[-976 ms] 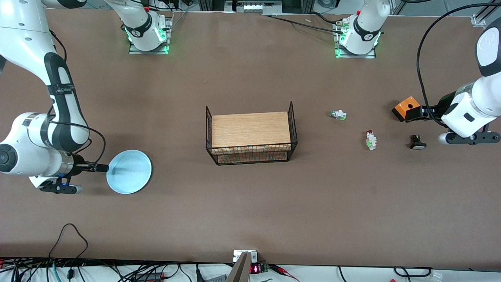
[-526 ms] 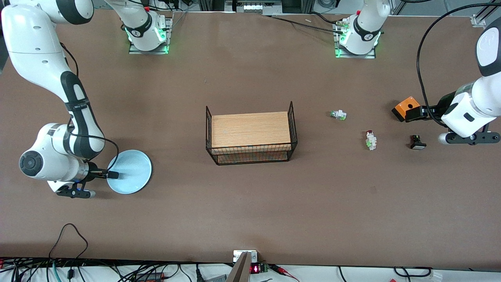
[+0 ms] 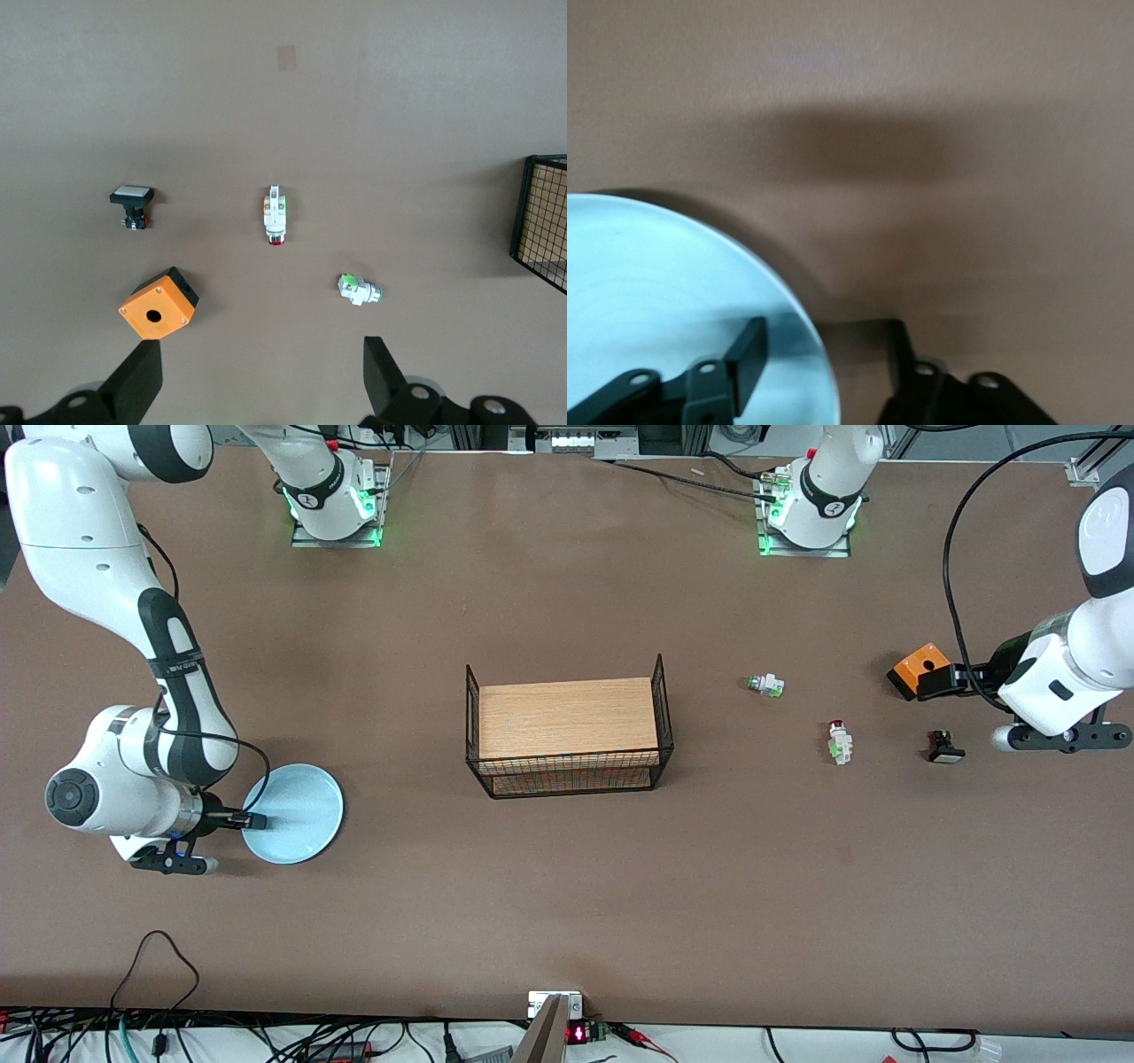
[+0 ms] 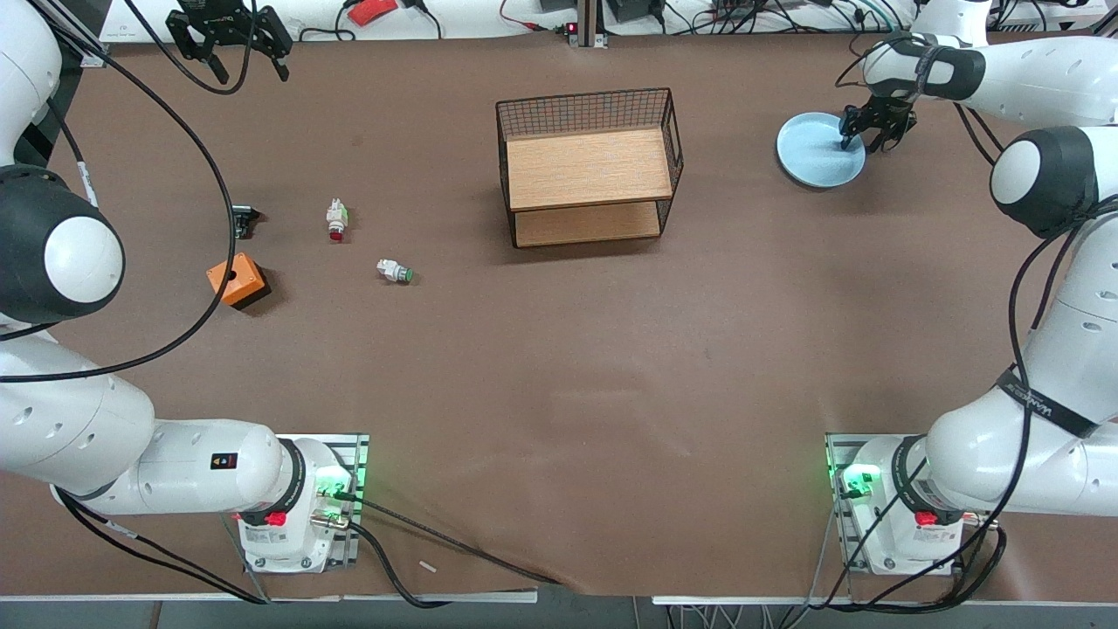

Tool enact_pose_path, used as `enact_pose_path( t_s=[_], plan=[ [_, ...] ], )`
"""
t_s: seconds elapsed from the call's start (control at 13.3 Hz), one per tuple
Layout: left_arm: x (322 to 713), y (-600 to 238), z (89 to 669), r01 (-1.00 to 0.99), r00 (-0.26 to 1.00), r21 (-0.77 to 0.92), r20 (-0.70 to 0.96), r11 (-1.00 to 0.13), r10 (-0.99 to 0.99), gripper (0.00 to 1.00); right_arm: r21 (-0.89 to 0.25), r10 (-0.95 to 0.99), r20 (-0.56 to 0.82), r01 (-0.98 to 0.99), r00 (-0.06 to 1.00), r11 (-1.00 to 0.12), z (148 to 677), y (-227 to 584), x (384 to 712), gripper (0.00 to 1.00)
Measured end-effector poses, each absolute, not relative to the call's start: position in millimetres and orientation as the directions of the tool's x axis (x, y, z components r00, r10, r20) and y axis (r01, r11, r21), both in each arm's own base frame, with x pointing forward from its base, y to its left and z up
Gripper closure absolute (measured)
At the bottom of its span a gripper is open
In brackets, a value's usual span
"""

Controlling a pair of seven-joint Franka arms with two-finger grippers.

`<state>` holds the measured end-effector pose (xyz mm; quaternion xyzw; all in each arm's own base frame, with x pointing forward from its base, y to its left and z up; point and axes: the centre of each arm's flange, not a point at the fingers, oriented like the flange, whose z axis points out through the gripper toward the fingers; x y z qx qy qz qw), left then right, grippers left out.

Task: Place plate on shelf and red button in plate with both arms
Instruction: 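Lift the plate with the right gripper while the left gripper reaches the button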

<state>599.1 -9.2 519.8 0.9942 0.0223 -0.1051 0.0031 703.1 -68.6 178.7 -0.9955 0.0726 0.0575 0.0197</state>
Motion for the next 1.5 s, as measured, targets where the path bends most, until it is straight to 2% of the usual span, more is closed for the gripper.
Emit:
enact_pose_path(
  t_s=[0.23,0.38,0.68,0.9,1.5],
  plan=[
    [599,-9,507,0.045,0.968,0.000,-0.249,-0.999,0.044,0.00,-0.063,-0.196,-0.166,-0.209,0.966,-0.976,181,-66,700,0.83],
    [602,-9,498,0.045,0.964,-0.001,-0.264,-0.999,0.044,0.00,-0.077,-0.208,-0.213,-0.228,0.955,-0.971,183,-64,695,0.95],
    [607,-9,467,0.046,0.964,0.000,-0.262,-0.999,0.044,0.00,-0.098,-0.244,-0.293,-0.283,0.924,-0.954,203,-60,688,0.97],
    [606,-9,423,0.046,0.968,0.001,-0.249,-0.999,0.045,0.00,-0.095,-0.231,-0.348,-0.279,0.908,-0.956,243,-57,681,0.97],
    [575,-13,300,0.042,0.983,0.007,-0.182,-0.999,0.041,0.00,-0.058,-0.233,-0.486,-0.298,0.842,-0.953,405,-58,657,0.97]
  ],
)
